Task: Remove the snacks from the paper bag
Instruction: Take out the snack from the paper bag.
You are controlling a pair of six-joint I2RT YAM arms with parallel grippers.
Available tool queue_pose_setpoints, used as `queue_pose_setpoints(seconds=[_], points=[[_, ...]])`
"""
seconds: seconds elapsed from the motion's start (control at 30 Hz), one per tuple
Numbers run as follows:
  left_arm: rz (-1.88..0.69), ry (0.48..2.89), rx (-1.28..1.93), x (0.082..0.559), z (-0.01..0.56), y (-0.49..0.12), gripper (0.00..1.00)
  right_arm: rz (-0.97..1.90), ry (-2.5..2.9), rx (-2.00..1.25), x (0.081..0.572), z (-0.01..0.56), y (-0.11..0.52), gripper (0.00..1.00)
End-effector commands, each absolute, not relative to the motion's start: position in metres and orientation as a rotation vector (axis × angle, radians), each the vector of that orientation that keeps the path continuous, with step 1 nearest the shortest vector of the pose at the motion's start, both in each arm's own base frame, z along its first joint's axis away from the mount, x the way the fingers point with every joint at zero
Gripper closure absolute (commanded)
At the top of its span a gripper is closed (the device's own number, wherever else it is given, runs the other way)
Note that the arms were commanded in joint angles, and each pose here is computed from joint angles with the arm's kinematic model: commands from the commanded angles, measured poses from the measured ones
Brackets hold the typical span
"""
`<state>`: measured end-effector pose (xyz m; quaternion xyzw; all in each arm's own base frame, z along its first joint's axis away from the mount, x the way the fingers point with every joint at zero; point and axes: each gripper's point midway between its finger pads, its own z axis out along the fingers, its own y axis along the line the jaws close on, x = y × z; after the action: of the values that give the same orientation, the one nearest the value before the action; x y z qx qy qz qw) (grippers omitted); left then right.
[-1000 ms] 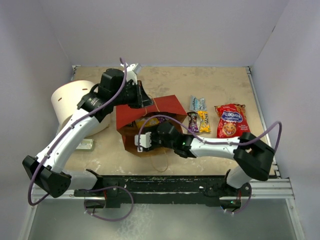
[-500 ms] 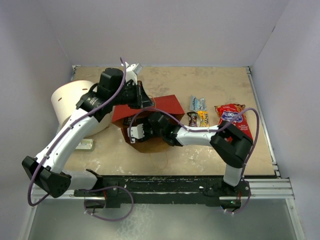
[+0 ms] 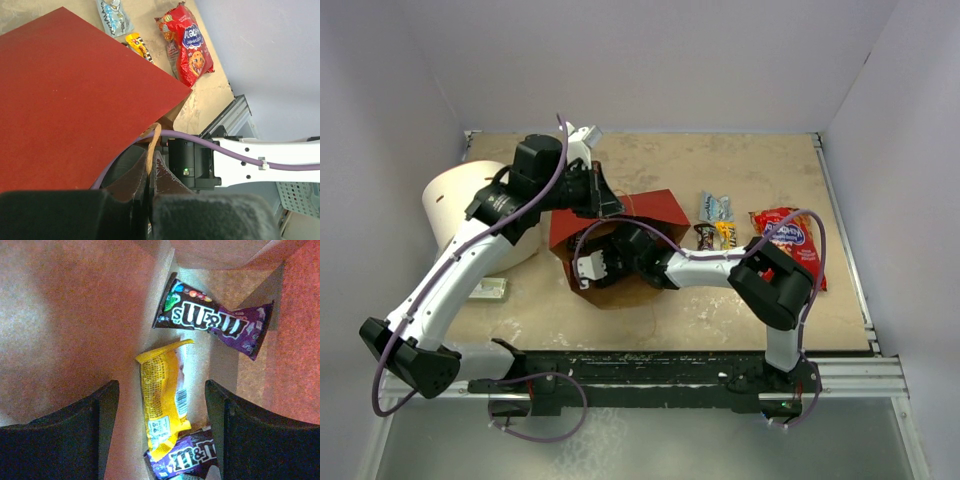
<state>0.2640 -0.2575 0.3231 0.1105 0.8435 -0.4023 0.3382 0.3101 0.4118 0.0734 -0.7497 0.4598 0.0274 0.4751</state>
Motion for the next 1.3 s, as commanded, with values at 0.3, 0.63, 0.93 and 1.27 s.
queue_pose_setpoints(seconds=[0.3,0.63,0.93,1.27], points=[[-1.0,2.026,0.408,0.262,0.377,-0.248,1.0,0.029,1.118,-1.795,0.328,0.088,0.399,0.26],[-1.112,1.991,0.461,0.249,0.385,-0.258,1.0,0.083,1.158,-1.851,0.329,0.062,0.411,0.26],[-1.12,2.029,0.418,0.245,0.377,-0.255,1.0,0.119,1.177,-1.878,0.329,0.042,0.418,0.31],[-1.071,2.063,0.388,0.244,0.369,-0.248,1.0,0.124,1.205,-1.867,0.333,0.034,0.422,0.57]])
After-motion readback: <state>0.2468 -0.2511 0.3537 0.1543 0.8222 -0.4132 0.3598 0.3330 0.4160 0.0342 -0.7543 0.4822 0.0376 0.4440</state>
